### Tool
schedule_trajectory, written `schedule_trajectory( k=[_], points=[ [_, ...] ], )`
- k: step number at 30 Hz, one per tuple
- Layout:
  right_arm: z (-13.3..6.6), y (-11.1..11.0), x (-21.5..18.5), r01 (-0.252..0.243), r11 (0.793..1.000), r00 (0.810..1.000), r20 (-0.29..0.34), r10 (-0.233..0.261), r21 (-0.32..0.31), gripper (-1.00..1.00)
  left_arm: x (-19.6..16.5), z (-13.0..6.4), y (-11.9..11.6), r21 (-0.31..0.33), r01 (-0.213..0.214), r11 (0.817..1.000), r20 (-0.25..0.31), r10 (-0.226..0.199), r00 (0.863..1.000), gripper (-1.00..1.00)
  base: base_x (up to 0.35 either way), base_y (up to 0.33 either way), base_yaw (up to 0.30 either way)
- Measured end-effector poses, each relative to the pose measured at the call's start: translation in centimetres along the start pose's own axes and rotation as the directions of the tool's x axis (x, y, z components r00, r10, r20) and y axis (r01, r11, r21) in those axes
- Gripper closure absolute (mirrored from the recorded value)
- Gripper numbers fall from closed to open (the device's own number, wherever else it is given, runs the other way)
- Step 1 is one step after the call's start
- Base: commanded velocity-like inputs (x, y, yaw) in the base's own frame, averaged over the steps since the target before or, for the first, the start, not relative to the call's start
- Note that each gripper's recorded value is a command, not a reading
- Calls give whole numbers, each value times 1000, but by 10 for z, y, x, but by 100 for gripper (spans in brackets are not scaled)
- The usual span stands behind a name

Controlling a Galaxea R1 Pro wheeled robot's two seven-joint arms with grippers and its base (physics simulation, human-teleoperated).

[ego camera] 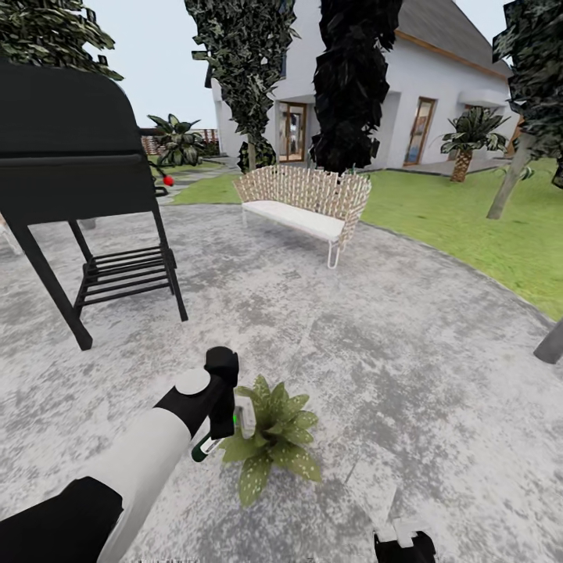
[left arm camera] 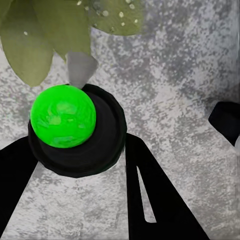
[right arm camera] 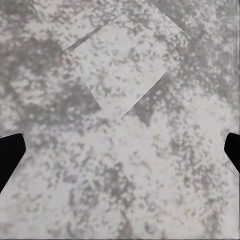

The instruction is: Pick up the pesticide atomizer in the garden and spray insectifuge to fully cover both potted plants in the garden.

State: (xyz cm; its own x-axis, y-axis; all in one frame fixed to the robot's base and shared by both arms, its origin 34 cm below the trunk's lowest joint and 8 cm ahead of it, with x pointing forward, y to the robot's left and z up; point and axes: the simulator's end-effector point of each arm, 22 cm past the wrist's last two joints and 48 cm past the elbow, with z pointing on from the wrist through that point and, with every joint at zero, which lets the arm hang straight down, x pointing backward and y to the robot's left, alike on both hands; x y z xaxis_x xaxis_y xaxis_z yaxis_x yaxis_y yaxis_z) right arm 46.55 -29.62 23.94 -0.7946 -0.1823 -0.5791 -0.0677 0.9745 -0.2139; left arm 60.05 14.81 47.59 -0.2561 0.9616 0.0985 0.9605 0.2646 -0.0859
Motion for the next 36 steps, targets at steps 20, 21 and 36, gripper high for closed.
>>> schedule_trajectory(
  k=[20,21,36],
  points=[
    [0,0,0,0,1000,1000,1,0,0,-100,-1,-3,1,-6,24,1000,0,-24,1000,100,0,258,-100],
    [0,0,0,0,1000,1000,1,0,0,-100,-1,-3,1,-5,26,1000,1,-26,1000,100,234,241,-258],
    [0,0,0,0,1000,1000,1,0,0,-100,22,48,4,-45,144,988,49,-142,989,100,59,57,-105]
  ],
)
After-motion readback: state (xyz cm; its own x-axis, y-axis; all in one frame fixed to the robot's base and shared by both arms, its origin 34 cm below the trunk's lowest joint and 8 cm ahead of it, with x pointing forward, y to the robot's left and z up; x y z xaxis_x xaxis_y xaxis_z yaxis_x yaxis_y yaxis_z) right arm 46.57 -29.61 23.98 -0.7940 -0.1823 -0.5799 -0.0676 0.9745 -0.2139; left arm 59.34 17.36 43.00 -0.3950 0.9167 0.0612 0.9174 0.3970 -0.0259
